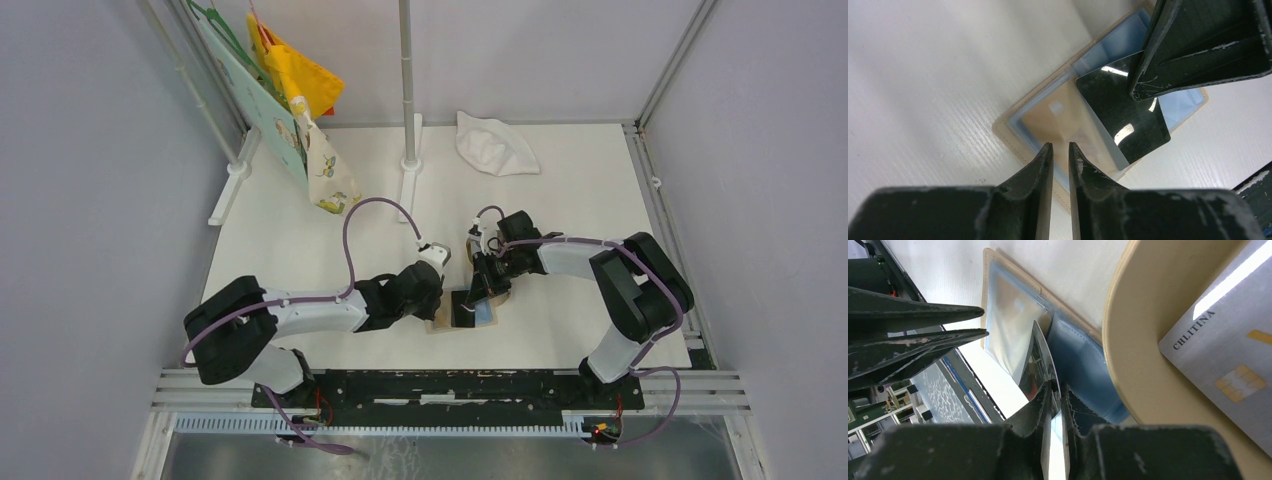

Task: Put the credit cards into the card holder
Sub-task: Insert the credit card into the card holder.

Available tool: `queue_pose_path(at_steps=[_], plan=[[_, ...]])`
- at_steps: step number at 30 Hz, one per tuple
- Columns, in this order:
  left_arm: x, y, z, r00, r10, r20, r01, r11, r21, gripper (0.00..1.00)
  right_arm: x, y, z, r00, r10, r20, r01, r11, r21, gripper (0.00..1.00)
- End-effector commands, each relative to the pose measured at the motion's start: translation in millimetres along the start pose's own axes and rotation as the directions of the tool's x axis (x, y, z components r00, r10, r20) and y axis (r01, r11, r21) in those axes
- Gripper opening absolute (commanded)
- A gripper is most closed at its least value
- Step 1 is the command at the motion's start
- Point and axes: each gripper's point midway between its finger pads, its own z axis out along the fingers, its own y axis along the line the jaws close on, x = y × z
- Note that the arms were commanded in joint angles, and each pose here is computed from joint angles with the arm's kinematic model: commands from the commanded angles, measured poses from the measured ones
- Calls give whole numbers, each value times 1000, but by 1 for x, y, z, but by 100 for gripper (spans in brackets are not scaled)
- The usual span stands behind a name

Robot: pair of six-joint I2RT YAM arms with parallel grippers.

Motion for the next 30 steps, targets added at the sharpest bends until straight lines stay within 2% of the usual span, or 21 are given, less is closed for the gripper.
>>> queue_pose_path(at_steps=[1,4,8,13,30], plan=[[-24,-10,-10,995,23,99,-27,999,42,24,17,-28,8,999,13,-44,-7,991,134,16],[-27,-11,-12,994,22,110,-27,998,49,24,15,-28,8,999,13,-40,-7,990,137,14],[-27,-11,-11,994,24,111,-30,998,50,24,12,-30,6,999,15,-48,-8,987,158,5],[-25,-9,-10,994,28,110,-33,999,43,24,12,-37,4,999,13,-51,-3,979,202,1],[-23,0,-11,992,42,118,-44,999,11,24,18,-49,6,986,39,-160,3,966,257,0]])
